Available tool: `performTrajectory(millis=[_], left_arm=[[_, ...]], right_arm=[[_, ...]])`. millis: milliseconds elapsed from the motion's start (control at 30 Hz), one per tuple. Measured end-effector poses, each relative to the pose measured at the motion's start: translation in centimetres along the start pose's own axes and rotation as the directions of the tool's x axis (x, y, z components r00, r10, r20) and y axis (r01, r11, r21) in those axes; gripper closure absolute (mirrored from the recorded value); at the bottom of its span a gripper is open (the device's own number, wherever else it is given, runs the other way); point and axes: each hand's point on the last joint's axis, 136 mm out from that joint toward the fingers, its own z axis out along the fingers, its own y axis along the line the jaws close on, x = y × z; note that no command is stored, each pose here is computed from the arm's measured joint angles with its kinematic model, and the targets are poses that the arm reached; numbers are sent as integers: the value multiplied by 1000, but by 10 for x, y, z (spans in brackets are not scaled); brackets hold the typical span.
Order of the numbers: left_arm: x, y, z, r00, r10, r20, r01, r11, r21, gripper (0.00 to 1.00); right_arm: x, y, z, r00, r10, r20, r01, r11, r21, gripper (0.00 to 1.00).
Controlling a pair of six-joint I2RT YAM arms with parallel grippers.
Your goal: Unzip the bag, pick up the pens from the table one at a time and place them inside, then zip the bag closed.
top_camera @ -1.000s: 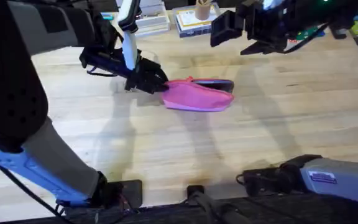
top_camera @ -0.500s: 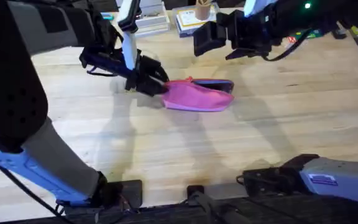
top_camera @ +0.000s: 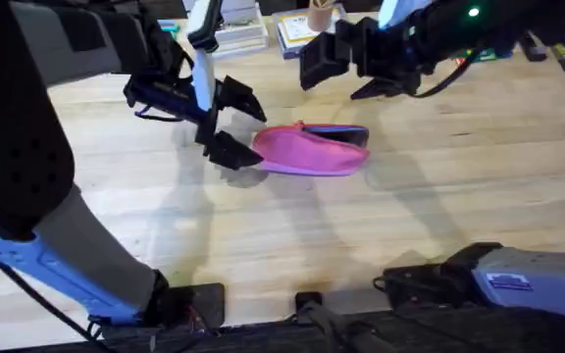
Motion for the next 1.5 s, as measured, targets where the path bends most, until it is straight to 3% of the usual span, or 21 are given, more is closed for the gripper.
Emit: performTrajectory(millis=[300,633,1033,1200,1500], left_arm=[[17,9,-37,997,-79,1,79,994,-79,6],[18,3,-72,1000,-19,2,19,989,-148,6],[24,4,-81,1000,-22,1,22,985,-169,6],[24,3,-81,1000,-19,1,19,985,-169,5],[24,3,-81,1000,-19,1,19,985,-169,5]], right_arm=[[9,20,37,997,-48,-60,47,999,-19,4],[32,20,80,983,-22,-183,27,999,25,3],[37,19,87,979,12,-202,-4,999,42,17],[42,13,101,968,92,-232,-75,994,81,135],[43,13,104,953,201,-227,-180,978,107,758]])
